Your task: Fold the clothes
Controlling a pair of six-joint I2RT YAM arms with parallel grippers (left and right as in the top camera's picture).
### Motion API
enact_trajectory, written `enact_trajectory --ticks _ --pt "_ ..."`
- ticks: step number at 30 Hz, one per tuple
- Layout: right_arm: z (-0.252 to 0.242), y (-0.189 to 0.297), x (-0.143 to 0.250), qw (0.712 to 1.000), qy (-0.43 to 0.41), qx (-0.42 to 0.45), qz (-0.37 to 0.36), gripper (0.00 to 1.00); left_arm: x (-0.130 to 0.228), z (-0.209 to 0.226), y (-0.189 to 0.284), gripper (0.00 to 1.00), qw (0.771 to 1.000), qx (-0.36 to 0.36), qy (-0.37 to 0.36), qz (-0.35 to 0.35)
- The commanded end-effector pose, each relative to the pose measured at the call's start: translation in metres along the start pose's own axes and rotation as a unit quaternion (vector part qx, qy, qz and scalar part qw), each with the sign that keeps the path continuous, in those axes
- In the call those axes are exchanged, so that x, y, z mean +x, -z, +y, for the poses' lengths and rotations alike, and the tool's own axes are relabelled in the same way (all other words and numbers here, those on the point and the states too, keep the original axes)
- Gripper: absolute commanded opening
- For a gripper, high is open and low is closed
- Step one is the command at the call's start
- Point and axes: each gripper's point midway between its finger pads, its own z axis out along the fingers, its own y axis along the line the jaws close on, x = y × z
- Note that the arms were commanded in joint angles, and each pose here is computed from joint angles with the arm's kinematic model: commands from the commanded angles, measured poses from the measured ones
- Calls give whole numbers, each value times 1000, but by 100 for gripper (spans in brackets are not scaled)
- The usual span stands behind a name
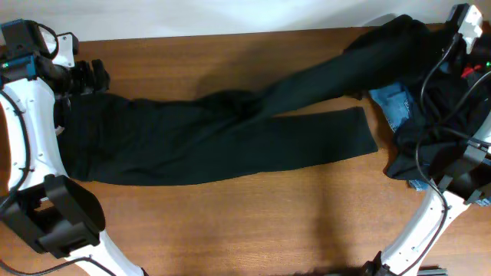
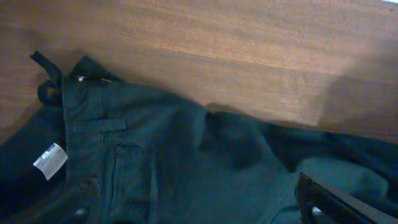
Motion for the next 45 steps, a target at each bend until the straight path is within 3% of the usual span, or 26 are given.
enact_trajectory --ticks 1,9,13,16,18,21,24,28,30,35,38,42,45 --pt "-4 19 -25 999 23 25 -11 99 -13 -2 14 99 1000 3 -12 -28" --pt "-6 20 -38 998 15 29 -47 99 -15 -2 14 99 999 3 -13 -31" --pt "-6 18 -48 995 -66 20 -74 99 -15 -2 14 99 999 3 -13 -32" --pt "-4 2 -46 986 -158 5 -50 98 -16 -2 14 100 999 3 -13 -33" --pt "-8 -18 -29 963 -268 19 27 99 -16 -2 14 99 999 3 -13 -33" --pt "-15 -43 -1 898 -407 90 140 99 -15 -2 14 99 999 3 -12 -33" --pt "2 -80 -8 887 -407 92 196 99 -14 -2 14 99 999 3 -11 -30" --pt "10 -119 -10 847 -434 158 262 98 -12 -3 14 99 1000 4 -10 -26" --pt "5 -127 -5 803 -461 241 292 99 -11 -3 14 99 1000 4 -10 -24" --pt "6 -146 -11 743 -482 352 302 99 -7 -3 14 99 1000 5 -8 -16" --pt "18 -166 -15 729 -534 324 279 99 -5 -4 14 100 1000 6 -7 -11" --pt "57 -188 -23 725 -591 212 283 99 -4 -3 14 99 1000 6 -7 -11" --pt "71 -186 -17 746 -558 180 318 99 -4 -3 14 99 1000 6 -7 -11"
